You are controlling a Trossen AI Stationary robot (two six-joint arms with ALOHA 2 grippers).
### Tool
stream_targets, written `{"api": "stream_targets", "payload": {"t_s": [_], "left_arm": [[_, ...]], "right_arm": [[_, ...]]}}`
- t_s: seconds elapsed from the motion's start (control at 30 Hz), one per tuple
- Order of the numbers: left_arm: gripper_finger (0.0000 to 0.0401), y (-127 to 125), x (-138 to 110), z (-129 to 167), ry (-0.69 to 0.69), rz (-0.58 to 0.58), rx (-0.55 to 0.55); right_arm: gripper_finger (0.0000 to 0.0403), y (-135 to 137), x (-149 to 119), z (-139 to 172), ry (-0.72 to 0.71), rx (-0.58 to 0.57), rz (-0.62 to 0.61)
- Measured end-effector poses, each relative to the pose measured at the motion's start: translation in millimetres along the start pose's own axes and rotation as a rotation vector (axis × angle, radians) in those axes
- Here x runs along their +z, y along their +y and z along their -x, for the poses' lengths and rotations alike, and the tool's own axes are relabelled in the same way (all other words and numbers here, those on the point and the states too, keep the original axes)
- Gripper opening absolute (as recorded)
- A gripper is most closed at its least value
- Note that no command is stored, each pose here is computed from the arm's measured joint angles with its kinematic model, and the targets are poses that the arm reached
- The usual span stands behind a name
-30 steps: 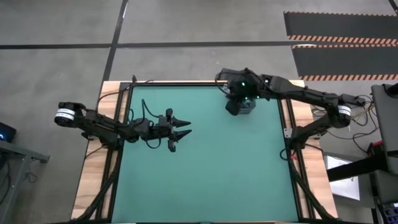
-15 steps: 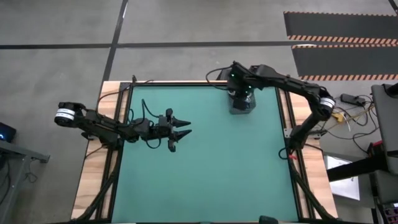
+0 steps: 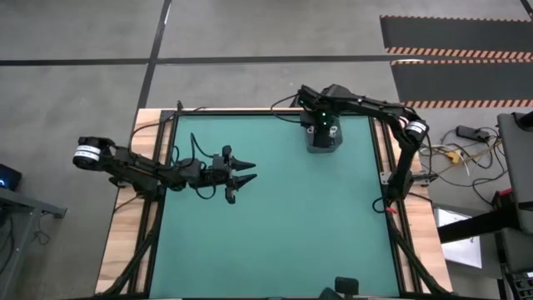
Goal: Pick and place USB-C Cables
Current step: Put the white charger cable into the black bin
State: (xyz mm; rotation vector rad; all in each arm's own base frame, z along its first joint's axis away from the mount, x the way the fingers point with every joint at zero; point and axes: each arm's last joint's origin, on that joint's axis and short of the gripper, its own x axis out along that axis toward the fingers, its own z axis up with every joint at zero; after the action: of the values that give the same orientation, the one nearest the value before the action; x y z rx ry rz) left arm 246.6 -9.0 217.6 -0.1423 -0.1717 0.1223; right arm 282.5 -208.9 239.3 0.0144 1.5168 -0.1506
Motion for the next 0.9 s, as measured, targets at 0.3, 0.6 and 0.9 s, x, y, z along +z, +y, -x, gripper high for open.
{"api": "stream_targets", "payload": {"t_s": [0.3,0.6,0.9], "left_arm": [[0.0149,0,0,0,0.000,-0.007,0.000],[0.0149,0,-2,0,0.020,-0.011,0.002],[0.0149,0,-2,0,0.021,-0.012,0.003]], "right_arm": [[0.0038,-8,2,-21,0.051,0.029,-0.008],[0.0038,-13,5,-40,0.091,0.052,-0.017],[0.0038,-15,8,-53,0.106,0.062,-0.010]]}}
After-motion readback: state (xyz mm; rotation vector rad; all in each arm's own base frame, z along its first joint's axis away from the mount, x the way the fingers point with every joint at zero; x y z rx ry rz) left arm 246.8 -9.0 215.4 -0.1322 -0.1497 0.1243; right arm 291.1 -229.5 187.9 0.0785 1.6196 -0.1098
